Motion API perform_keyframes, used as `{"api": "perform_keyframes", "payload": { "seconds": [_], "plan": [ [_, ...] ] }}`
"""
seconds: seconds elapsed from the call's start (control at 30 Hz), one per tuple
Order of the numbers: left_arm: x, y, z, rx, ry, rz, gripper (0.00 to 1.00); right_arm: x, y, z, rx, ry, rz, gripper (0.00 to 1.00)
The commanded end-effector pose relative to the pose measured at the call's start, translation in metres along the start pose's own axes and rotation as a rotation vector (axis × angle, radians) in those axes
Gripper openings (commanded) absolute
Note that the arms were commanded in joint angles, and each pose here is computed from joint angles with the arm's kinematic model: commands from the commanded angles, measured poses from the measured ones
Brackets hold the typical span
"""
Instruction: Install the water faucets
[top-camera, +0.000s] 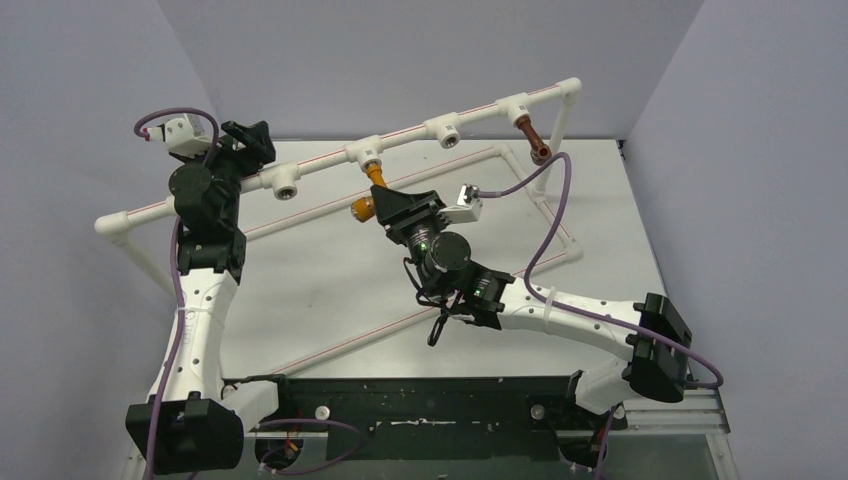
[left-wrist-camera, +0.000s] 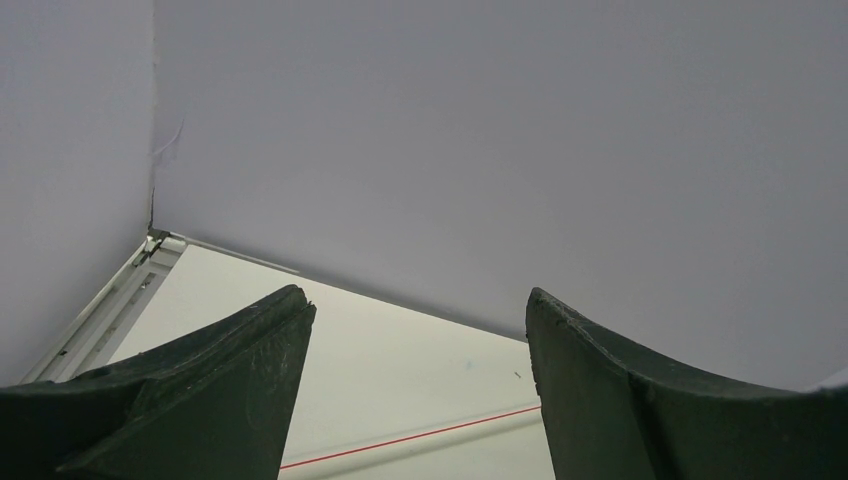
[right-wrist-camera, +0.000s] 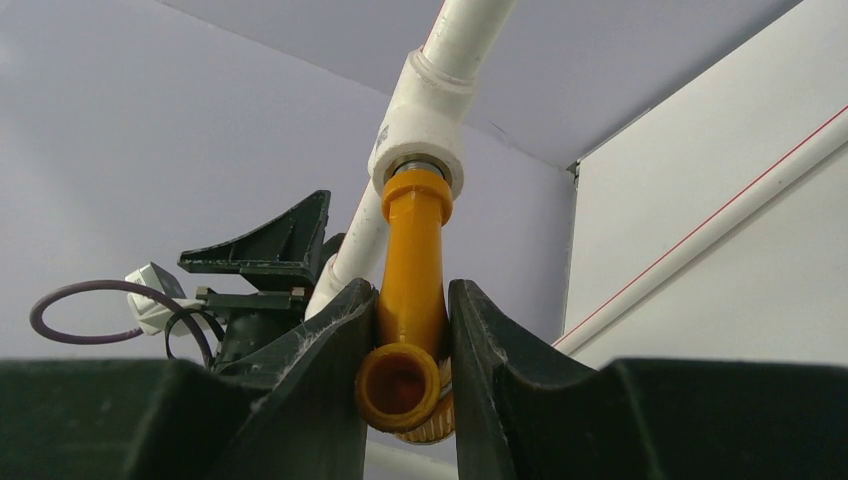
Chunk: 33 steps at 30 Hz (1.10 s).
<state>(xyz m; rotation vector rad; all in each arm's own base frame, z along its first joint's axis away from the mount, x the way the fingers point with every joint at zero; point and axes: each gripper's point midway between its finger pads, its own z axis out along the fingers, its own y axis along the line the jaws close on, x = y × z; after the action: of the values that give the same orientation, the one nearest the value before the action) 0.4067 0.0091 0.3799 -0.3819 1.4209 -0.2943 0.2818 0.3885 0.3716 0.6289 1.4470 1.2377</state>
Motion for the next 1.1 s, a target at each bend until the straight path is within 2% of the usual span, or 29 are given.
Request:
{"api": "perform_keyframes", "payload": {
  "seconds": [0.0,0.07,0.17,0.23,0.4,0.7,0.87,1.07],
  "plan": [
    [0.169,0.061,-0.057,-0.169,0.596,0.003,0.75,-0.014,0.062,-0.009,-0.176,0.038,0.250,0.00],
    [0.170,0.061,-0.057,-0.172,0.597,0.004,0.75,-0.014,0.060,-0.010,-0.170,0.046,0.242,0.03],
    [0.170,0.061,-0.056,-0.172,0.600,0.002,0.75,-0.015,0.058,-0.011,-0.159,0.050,0.225,0.28],
    [0.171,0.061,-0.056,-0.172,0.603,0.001,0.75,-0.016,0.055,-0.011,-0.150,0.052,0.213,0.40],
    [0.171,0.062,-0.056,-0.176,0.602,0.004,0.75,-0.017,0.048,-0.015,-0.137,0.057,0.203,0.57],
    [0.171,0.064,-0.056,-0.184,0.601,0.008,0.75,-0.023,0.028,-0.029,-0.082,0.079,0.159,0.75],
    [0.173,0.065,-0.056,-0.186,0.608,0.010,0.75,-0.037,0.017,-0.041,-0.053,0.075,0.070,0.77],
    [0.177,0.066,-0.056,-0.192,0.616,0.008,0.76,-0.052,0.012,-0.055,-0.062,0.104,-0.134,0.79]
  ]
}}
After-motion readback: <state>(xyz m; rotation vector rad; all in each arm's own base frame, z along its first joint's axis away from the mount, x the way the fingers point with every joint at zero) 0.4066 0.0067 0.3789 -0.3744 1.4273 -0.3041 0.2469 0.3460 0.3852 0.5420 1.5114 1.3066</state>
